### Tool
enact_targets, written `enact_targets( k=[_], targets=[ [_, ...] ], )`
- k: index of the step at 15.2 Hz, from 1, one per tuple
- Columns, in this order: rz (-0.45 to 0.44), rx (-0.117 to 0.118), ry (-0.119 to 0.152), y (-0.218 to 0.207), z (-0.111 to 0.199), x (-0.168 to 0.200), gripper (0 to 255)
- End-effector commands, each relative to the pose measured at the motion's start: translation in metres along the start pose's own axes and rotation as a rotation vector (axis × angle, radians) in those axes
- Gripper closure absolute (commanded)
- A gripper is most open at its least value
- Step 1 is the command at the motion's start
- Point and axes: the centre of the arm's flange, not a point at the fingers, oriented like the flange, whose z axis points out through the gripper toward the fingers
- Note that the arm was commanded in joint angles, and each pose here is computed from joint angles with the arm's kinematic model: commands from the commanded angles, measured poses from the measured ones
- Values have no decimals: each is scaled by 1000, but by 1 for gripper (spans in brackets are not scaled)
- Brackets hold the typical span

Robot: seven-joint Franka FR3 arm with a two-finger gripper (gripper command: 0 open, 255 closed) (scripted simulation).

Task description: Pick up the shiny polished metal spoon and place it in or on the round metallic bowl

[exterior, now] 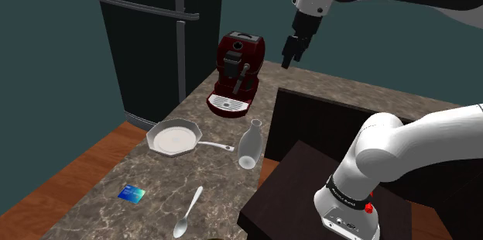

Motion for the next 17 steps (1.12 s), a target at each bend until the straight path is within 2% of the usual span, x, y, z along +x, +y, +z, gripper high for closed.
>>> enact_targets(
  k=[1,17],
  targets=[
    [0,0,0,0,0,0,0],
    [-114,16,26,-140,154,19,0]
  ],
)
